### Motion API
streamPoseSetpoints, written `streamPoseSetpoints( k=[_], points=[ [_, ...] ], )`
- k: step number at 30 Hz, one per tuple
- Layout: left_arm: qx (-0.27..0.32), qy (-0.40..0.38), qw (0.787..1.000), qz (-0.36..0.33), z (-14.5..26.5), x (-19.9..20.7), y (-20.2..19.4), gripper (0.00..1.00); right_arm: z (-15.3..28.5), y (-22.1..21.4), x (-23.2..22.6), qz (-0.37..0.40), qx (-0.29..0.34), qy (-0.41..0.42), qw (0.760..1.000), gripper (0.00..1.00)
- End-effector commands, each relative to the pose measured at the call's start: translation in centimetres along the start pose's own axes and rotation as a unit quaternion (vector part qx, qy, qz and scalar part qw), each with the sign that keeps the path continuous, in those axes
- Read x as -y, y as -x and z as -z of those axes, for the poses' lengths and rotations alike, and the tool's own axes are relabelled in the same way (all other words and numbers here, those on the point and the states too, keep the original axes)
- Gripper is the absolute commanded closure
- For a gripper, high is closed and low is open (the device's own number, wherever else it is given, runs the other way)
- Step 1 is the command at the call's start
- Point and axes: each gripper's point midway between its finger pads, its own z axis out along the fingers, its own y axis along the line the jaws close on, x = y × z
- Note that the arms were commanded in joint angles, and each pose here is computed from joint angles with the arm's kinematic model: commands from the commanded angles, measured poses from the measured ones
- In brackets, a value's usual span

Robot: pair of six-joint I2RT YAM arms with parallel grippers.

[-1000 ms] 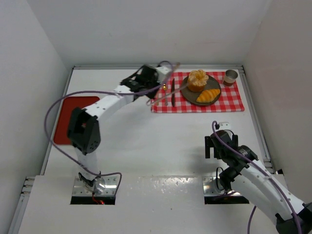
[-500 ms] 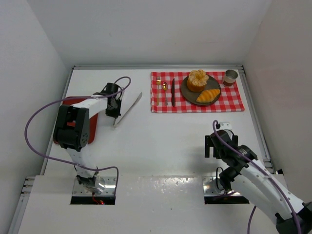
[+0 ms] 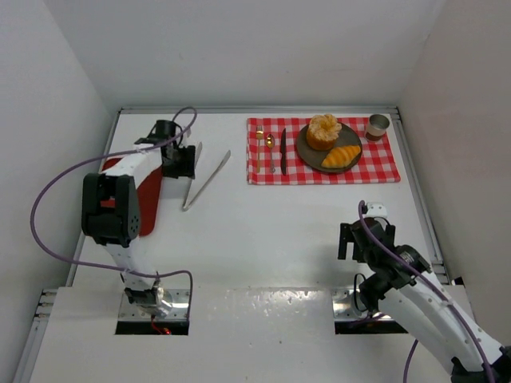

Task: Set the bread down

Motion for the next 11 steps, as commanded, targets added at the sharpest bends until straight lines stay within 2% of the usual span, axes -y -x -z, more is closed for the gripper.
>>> streamPoseSetpoints(
  k=[1,4,7,11],
  points=[
    [0.086,-0.01,0.996,-0.012,6.8,-0.9,4.8,0.37,0.1,0.1,0.4,-0.011,0.009,-0.008,1.0,0.01],
    [0.105,0.011,0.994,-0.005,9.1,-3.0,5.2,0.37,0.2,0.2,0.6,-0.016,0.016,-0.008,1.0,0.01],
    [0.124,0.04,0.991,0.027,11.6,-6.9,4.5,0.35,0.2,0.1,0.6,-0.021,0.018,-0.007,1.0,0.01],
    [0.139,0.039,0.988,0.061,13.7,-9.6,2.7,0.35,0.3,0.0,0.6,-0.022,0.021,-0.005,1.0,0.01]
  ],
)
